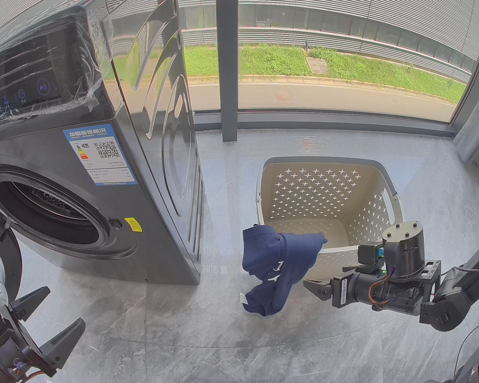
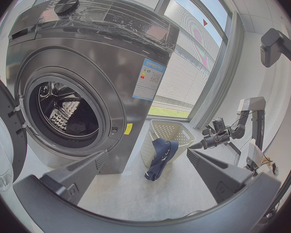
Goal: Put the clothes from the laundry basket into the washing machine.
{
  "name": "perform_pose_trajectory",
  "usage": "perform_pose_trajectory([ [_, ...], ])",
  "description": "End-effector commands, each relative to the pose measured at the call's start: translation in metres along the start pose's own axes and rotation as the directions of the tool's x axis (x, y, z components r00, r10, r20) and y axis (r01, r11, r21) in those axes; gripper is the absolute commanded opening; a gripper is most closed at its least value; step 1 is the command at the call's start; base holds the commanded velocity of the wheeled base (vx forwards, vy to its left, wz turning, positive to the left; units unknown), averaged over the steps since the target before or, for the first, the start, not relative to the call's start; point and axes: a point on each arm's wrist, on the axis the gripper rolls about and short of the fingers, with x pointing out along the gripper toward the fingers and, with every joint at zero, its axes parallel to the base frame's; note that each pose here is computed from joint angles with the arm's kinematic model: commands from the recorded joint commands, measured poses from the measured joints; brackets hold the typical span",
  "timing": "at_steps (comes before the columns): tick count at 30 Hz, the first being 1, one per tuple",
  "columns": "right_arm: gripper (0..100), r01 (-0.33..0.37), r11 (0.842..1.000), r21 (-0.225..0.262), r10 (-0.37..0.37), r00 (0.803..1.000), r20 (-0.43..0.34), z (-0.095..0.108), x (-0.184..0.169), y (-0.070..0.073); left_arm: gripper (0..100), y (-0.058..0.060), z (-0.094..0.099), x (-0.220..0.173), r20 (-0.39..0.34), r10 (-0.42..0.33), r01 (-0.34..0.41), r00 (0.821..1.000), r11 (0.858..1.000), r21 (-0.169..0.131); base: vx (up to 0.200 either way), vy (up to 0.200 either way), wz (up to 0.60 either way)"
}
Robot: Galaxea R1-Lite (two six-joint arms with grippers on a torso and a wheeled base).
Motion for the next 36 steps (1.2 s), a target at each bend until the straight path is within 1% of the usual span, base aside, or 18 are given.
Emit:
perform_pose_trajectory([
  [1,100,-0.010,0.999,0.045,0.011,0.999,-0.037,-0.017,0.030,0.006,100,0.001,-0.004,0.000,-0.012,0.003,-0.003,1.000,1.000,0.001,0.000,0.000,0.00],
  [3,100,-0.017,0.998,0.059,0.019,0.999,-0.037,-0.022,0.037,0.009,100,0.001,-0.004,0.000,-0.011,0.002,-0.002,1.000,1.000,0.001,0.000,0.000,0.00],
  [7,100,-0.010,0.998,0.057,0.013,0.998,-0.060,-0.031,0.048,0.008,100,0.001,-0.004,0.000,-0.014,0.001,-0.001,1.000,1.000,0.002,0.000,0.000,0.00],
  [9,100,-0.001,0.998,0.056,0.004,0.998,-0.062,-0.032,0.049,0.008,100,0.001,-0.004,0.000,-0.014,0.001,-0.001,1.000,1.000,0.002,0.000,0.000,0.00],
  [10,100,0.018,0.998,0.057,-0.015,0.998,-0.057,-0.032,0.053,0.008,100,0.001,-0.005,0.000,-0.017,0.002,-0.002,1.000,1.000,0.002,0.000,0.000,0.00],
  [12,100,0.030,0.998,0.057,-0.027,0.998,-0.051,-0.031,0.057,0.008,100,0.001,-0.004,0.000,-0.017,0.001,0.000,1.000,1.000,0.004,0.000,0.000,0.00],
  [13,100,0.029,0.998,0.059,-0.027,0.999,-0.045,-0.030,0.058,0.008,100,0.001,-0.005,0.000,-0.019,0.001,-0.001,1.000,1.000,0.004,0.000,0.000,0.00],
  [16,100,0.030,0.998,0.062,-0.029,0.999,-0.032,-0.026,0.059,0.008,100,0.001,-0.005,-0.001,-0.020,0.001,-0.001,1.000,1.000,0.004,-0.200,0.000,0.00],
  [23,100,0.030,0.997,0.067,-0.029,0.999,-0.016,-0.022,0.061,0.008,100,0.001,-0.005,-0.002,-0.011,-0.010,0.010,1.000,1.000,0.001,0.000,0.000,0.00],
  [24,100,0.026,0.997,0.068,-0.025,1.000,-0.008,-0.020,0.064,0.009,100,0.001,-0.005,-0.002,-0.014,-0.023,0.023,1.000,1.000,-0.001,0.000,0.000,0.00],
  [28,100,0.021,0.997,0.075,-0.022,1.000,0.018,-0.013,0.075,0.011,100,0.001,-0.005,-0.003,-0.013,-0.033,0.033,0.999,0.999,-0.001,0.000,0.000,0.00],
  [30,100,0.030,0.996,0.078,-0.033,0.999,0.035,-0.010,0.079,0.012,100,0.001,-0.005,-0.002,-0.014,-0.033,0.033,0.999,0.999,-0.001,0.000,0.000,0.00],
  [32,100,0.045,0.995,0.091,-0.051,0.996,0.067,-0.003,0.086,0.015,100,0.000,-0.005,-0.002,-0.013,-0.033,0.033,0.999,0.999,-0.005,0.000,0.000,0.00],
  [34,100,0.046,0.994,0.097,-0.053,0.996,0.072,-0.002,0.089,0.015,100,0.000,-0.005,-0.002,-0.011,-0.033,0.033,0.999,0.999,-0.005,0.000,0.000,0.00],
  [36,100,0.052,0.994,0.098,-0.059,0.996,0.063,-0.005,0.097,0.015,100,0.000,-0.005,-0.002,-0.013,-0.033,0.033,0.999,0.999,-0.005,0.000,0.000,0.00],
])
